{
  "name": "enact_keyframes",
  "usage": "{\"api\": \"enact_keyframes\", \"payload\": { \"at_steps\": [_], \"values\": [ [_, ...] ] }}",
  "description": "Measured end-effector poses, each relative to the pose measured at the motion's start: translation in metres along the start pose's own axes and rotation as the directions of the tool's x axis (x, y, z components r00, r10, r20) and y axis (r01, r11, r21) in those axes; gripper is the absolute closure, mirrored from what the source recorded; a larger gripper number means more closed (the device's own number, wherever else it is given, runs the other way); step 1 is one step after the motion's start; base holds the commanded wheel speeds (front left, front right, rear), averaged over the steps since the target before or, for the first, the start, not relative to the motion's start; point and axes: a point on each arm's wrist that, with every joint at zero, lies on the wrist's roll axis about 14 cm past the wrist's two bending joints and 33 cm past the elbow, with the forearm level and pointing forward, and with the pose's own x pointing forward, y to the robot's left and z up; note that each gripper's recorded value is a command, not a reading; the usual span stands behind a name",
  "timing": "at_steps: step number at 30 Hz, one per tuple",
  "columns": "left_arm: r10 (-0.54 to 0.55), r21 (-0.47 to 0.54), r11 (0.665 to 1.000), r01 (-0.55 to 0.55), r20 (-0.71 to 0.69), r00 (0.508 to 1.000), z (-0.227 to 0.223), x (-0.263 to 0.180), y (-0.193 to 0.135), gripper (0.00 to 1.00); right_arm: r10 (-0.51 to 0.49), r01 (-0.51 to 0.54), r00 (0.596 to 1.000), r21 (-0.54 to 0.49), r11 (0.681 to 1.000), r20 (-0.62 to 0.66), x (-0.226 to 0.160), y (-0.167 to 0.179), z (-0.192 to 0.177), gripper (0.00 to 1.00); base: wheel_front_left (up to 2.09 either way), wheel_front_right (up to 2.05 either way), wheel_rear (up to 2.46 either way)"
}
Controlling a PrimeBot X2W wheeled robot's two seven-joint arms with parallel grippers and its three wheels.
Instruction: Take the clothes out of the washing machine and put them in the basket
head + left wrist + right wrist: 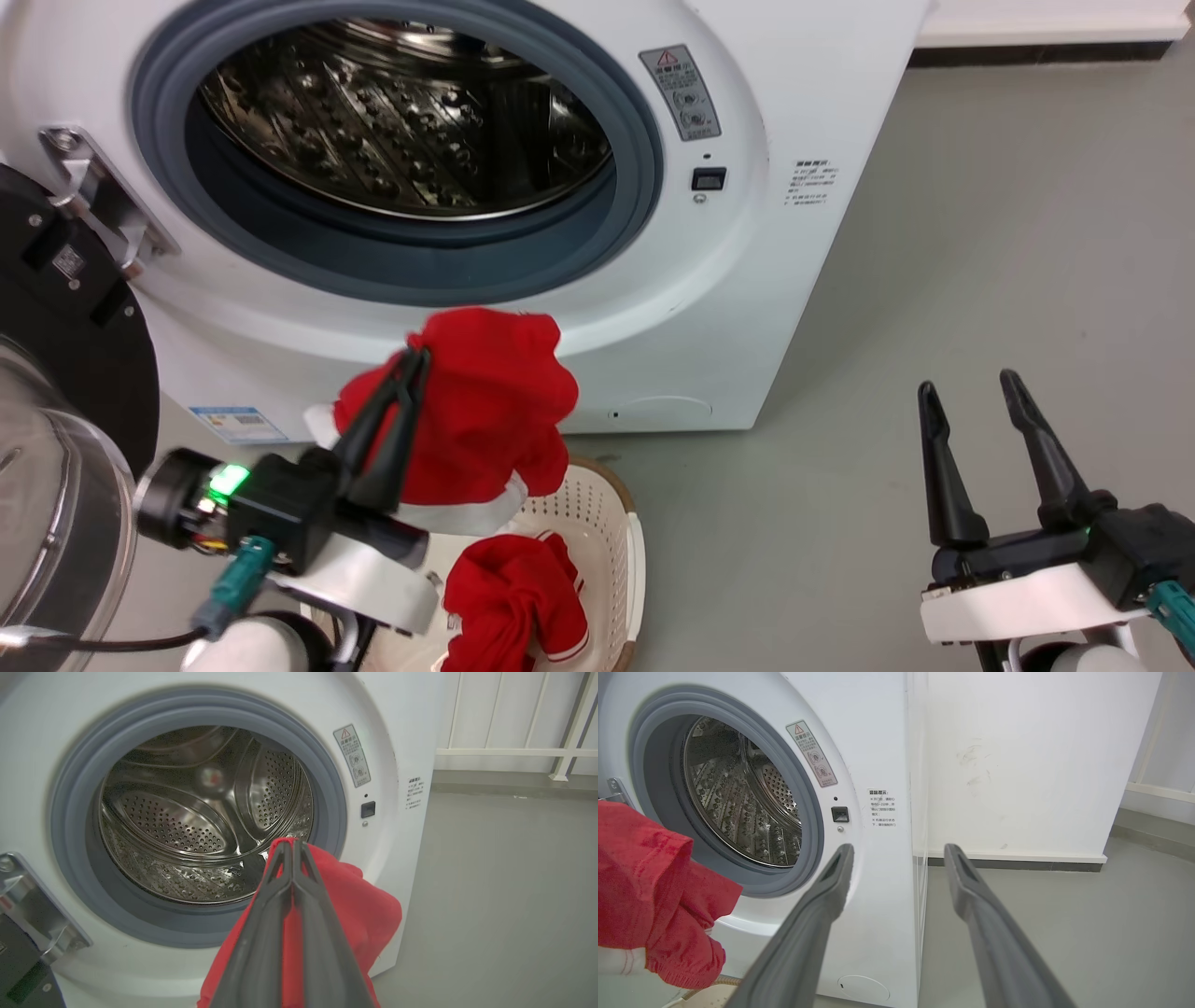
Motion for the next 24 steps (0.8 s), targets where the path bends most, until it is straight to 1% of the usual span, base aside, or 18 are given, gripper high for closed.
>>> {"api": "enact_keyframes", "payload": {
  "at_steps": [3, 7, 13, 16, 24],
  "values": [
    [-0.026, -0.04, 0.999, 0.022, -0.099, 0.995, -0.037, -0.004, -0.008, 1.0, 0.005, -0.005, 1.0, -0.006, 1.0, -0.008, 0.007, 0.0, -0.005, 0.0, 0.0, 0.0, 0.0],
    [-0.053, -0.093, 0.995, 0.033, -0.222, 0.974, -0.09, -0.008, -0.016, 1.0, 0.004, -0.005, 1.0, -0.014, 1.0, -0.015, 0.018, -0.002, -0.011, 0.0, 0.0, 0.0, 0.0],
    [-0.099, -0.158, 0.987, 0.039, -0.393, 0.914, -0.172, -0.009, -0.025, 1.0, -0.004, 0.002, 0.999, -0.03, 1.0, -0.042, 0.036, -0.009, -0.028, 0.0, 0.0, 0.0, 0.0],
    [-0.125, -0.187, 0.982, 0.039, -0.474, 0.872, -0.211, -0.009, -0.032, 1.0, -0.011, 0.009, 0.998, -0.035, 0.999, -0.057, 0.045, -0.013, -0.038, 0.0, 0.0, 0.0, 0.0],
    [-0.184, -0.218, 0.975, 0.044, -0.68, 0.71, -0.313, -0.02, -0.042, 1.0, -0.037, 0.034, 0.994, -0.037, 0.999, -0.102, 0.067, -0.028, -0.071, 0.0, 0.0, 0.0, 0.0]
  ]
}}
